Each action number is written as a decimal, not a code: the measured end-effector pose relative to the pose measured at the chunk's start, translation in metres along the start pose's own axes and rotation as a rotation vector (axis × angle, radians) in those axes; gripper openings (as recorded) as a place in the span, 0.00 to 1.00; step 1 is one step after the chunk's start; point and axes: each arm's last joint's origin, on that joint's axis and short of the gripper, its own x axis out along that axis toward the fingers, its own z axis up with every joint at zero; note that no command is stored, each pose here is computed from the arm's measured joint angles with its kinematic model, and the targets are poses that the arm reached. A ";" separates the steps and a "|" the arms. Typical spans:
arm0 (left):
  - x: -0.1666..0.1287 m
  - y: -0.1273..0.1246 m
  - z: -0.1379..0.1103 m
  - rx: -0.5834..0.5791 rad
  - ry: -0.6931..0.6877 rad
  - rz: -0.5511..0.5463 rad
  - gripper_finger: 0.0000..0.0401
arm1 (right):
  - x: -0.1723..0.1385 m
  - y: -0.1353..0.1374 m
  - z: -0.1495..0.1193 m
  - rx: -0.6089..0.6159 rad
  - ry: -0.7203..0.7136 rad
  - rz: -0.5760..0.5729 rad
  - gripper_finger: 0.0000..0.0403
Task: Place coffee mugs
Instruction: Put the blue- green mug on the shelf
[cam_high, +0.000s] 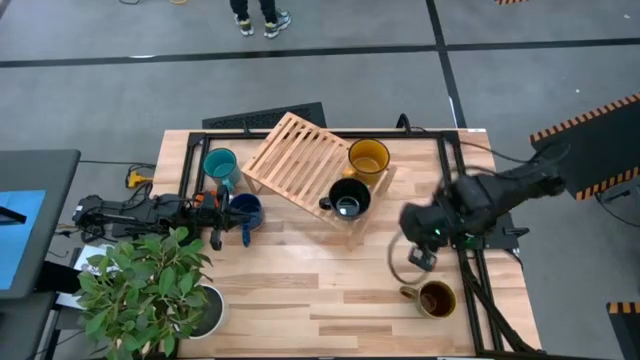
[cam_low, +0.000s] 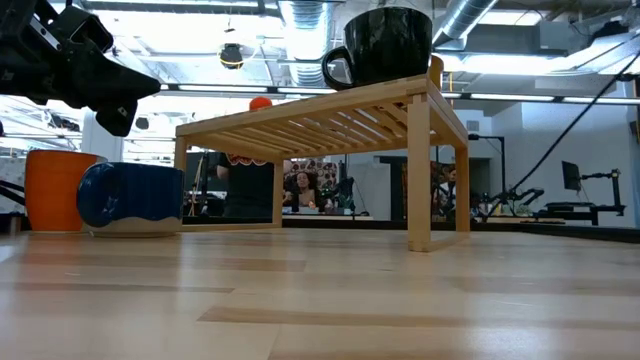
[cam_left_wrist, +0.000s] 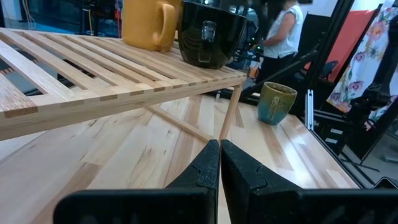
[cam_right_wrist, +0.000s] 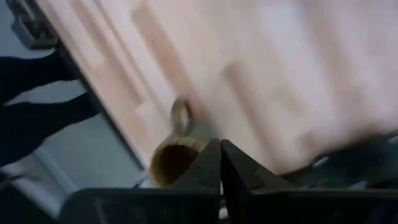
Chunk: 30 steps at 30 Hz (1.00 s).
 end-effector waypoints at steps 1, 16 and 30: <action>0.000 0.000 0.000 0.000 0.000 0.000 0.00 | 0.009 -0.002 -0.008 0.035 0.028 0.026 0.04; 0.000 0.000 0.000 0.000 0.000 0.000 0.00 | 0.114 0.036 -0.070 0.252 0.259 -0.094 0.04; 0.000 0.000 0.000 0.000 0.000 0.000 0.00 | 0.168 0.053 -0.064 0.203 0.234 -0.219 0.05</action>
